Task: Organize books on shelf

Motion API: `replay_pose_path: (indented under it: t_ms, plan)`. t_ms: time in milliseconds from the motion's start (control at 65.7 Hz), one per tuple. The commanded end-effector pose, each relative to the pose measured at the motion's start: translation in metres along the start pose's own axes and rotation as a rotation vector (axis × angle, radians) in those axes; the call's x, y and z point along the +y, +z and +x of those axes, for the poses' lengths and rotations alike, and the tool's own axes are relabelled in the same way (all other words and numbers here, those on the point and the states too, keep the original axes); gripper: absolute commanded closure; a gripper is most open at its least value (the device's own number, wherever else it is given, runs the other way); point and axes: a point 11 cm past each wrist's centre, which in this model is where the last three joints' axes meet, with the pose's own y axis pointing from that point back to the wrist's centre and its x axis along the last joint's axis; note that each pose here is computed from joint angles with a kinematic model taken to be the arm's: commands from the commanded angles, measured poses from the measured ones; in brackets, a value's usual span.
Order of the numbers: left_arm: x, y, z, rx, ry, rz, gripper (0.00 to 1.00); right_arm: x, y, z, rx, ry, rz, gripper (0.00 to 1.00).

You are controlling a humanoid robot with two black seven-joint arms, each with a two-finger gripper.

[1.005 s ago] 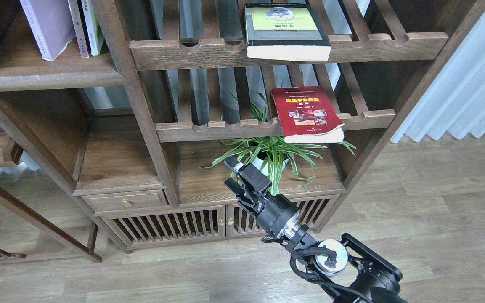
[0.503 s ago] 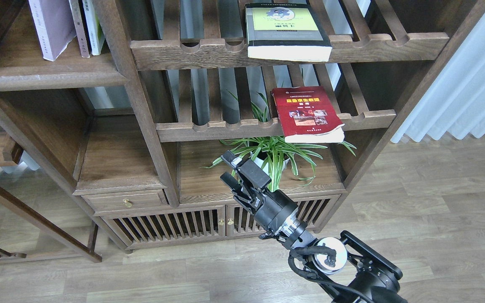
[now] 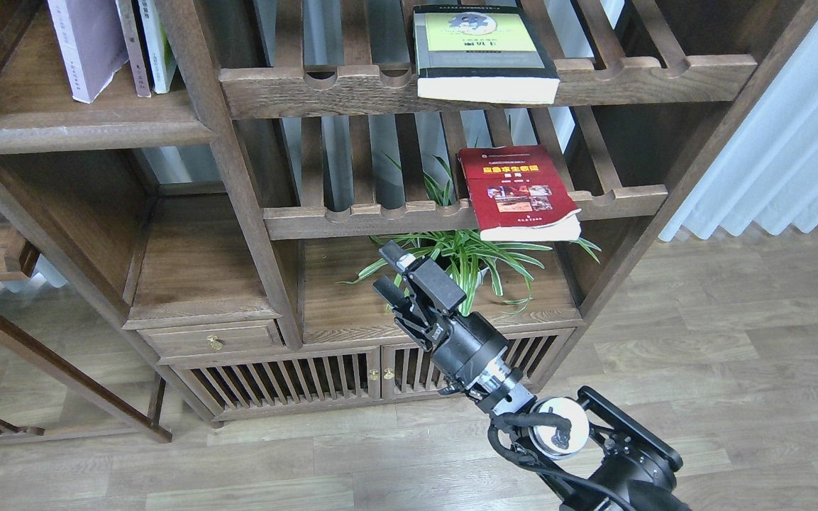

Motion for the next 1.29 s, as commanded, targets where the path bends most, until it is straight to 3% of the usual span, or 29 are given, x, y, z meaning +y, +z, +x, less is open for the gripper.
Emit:
replay_pose_path:
  t_ms: [0,198,579,761,944,1279]
  plan:
    - [0.018,-0.014,-0.001,0.041,0.017,0.006,0.01,0.0,0.0,0.0,0.002,-0.001,-0.001,0.02]
    - [0.023,-0.041,-0.024,0.136,-0.022,0.005,0.01,0.0,0.0,0.0,0.002,0.0,-0.001,0.02]
    - [0.06,-0.102,-0.035,0.256,0.018,0.174,0.01,-0.001,-0.002,-0.001,0.004,-0.001,0.005,0.02]
    - [0.087,-0.143,-0.044,0.354,0.067,0.246,0.02,-0.002,-0.003,-0.002,0.006,-0.005,0.004,0.02]
    - [0.122,-0.2,-0.069,0.493,0.095,0.41,0.03,-0.003,-0.003,-0.003,0.008,-0.008,0.001,0.02]
    - [0.195,-0.239,-0.08,0.589,0.218,0.534,0.03,-0.003,-0.004,-0.003,0.005,-0.006,0.005,0.02]
